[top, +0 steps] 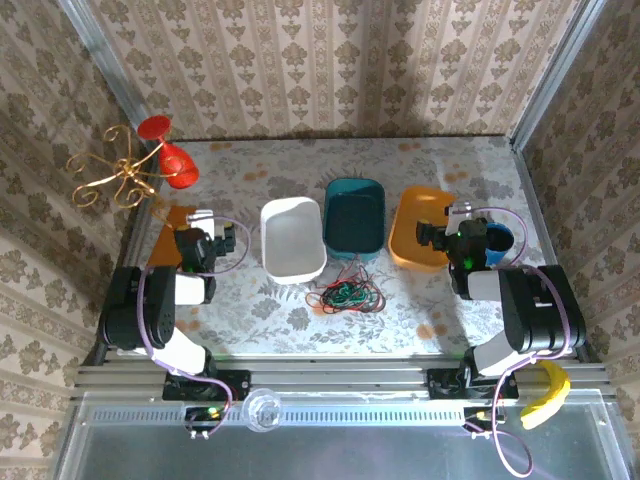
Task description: Untangle the cables
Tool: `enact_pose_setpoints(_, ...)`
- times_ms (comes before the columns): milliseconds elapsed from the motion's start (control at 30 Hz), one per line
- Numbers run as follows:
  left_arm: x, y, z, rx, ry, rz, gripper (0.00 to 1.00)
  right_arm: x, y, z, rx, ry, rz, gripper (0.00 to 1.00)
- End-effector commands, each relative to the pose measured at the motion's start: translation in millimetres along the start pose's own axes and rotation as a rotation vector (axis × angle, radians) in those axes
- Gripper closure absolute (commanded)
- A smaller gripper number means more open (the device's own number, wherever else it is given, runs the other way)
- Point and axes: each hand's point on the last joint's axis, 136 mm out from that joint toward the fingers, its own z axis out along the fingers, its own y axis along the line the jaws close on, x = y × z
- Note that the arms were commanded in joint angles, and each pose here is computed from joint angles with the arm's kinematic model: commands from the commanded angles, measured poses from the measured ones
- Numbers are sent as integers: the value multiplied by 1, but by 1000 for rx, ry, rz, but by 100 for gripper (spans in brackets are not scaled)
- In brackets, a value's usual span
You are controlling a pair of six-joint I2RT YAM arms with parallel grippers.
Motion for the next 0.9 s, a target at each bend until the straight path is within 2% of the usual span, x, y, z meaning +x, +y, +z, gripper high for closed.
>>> enact_pose_setpoints(0, -9, 1, 0, -10, -33, 11, 0, -3, -1, 1, 8, -9, 1, 0)
enact_pose_setpoints(233, -9, -11, -1, 53, -39, 41, 0, -4, -1, 1, 8, -9, 1, 0)
enact_pose_setpoints(867, -9, -10, 0, 58, -34, 35, 0, -4, -1, 1, 7, -10, 2, 0)
